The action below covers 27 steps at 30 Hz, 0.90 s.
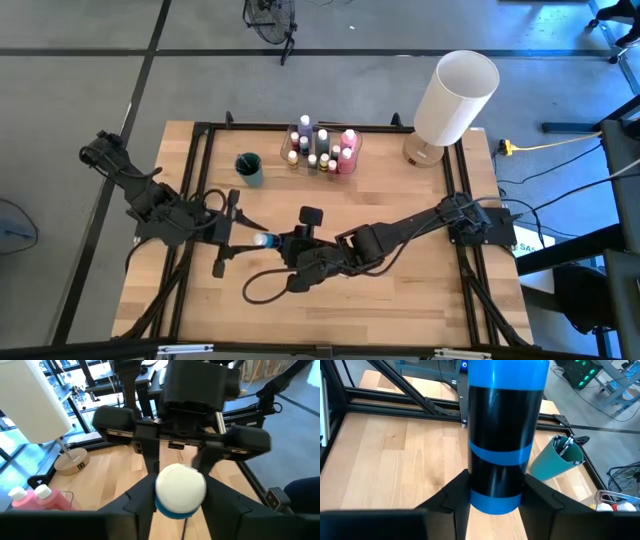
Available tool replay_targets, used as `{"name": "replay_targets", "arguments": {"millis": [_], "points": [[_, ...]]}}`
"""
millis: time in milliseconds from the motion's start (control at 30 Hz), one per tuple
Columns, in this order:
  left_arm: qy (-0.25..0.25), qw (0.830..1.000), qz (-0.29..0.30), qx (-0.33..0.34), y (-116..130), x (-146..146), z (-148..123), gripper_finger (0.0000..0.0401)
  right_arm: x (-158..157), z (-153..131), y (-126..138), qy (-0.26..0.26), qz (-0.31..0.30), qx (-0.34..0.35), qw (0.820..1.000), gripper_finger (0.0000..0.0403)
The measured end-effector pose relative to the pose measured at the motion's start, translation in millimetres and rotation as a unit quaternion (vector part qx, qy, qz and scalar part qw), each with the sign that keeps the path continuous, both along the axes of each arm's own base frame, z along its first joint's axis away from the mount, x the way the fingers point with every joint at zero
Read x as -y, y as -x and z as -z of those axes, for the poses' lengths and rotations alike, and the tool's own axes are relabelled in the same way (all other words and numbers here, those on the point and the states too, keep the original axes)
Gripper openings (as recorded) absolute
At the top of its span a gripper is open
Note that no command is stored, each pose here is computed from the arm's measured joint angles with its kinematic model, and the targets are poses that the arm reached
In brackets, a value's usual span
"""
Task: Pick & Place Paint Supplies
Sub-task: Put the blue paint bottle into the transparent bin
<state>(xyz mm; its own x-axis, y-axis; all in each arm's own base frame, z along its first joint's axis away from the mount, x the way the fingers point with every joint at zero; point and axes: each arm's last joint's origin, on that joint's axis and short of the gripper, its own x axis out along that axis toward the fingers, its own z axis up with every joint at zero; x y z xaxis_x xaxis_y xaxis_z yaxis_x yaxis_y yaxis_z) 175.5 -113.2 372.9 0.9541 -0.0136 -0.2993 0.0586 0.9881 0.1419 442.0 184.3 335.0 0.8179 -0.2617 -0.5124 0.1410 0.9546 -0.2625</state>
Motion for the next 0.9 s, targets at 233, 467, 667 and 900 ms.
{"name": "replay_targets", "arguments": {"millis": [233, 467, 667, 900], "points": [[0.02, 1.0, -0.012, -0.006, -0.7, -0.2, 2.1, 0.0115, -4.3, -1.2, 1.5, 0.0, -0.003, 0.005, 1.0, 0.0209], [0.042, 0.999, -0.033, -0.003, -0.3, -1.3, 1.9, 0.0115, -10.7, 4.9, 19.2, 0.055, 0.027, -0.046, 0.997, 0.0225], [0.025, 0.992, -0.12, 0.003, -1.5, -11.2, 4.6, 0.0115, -18.4, -0.7, 55.3, 0.093, 0.114, -0.061, 0.987, 0.0226], [0.016, 0.975, -0.221, -0.019, -18.6, -54.6, 8.9, 0.0115, -29.9, -0.1, 85.2, 0.078, 0.16, -0.069, 0.982, 0.0222]]}}
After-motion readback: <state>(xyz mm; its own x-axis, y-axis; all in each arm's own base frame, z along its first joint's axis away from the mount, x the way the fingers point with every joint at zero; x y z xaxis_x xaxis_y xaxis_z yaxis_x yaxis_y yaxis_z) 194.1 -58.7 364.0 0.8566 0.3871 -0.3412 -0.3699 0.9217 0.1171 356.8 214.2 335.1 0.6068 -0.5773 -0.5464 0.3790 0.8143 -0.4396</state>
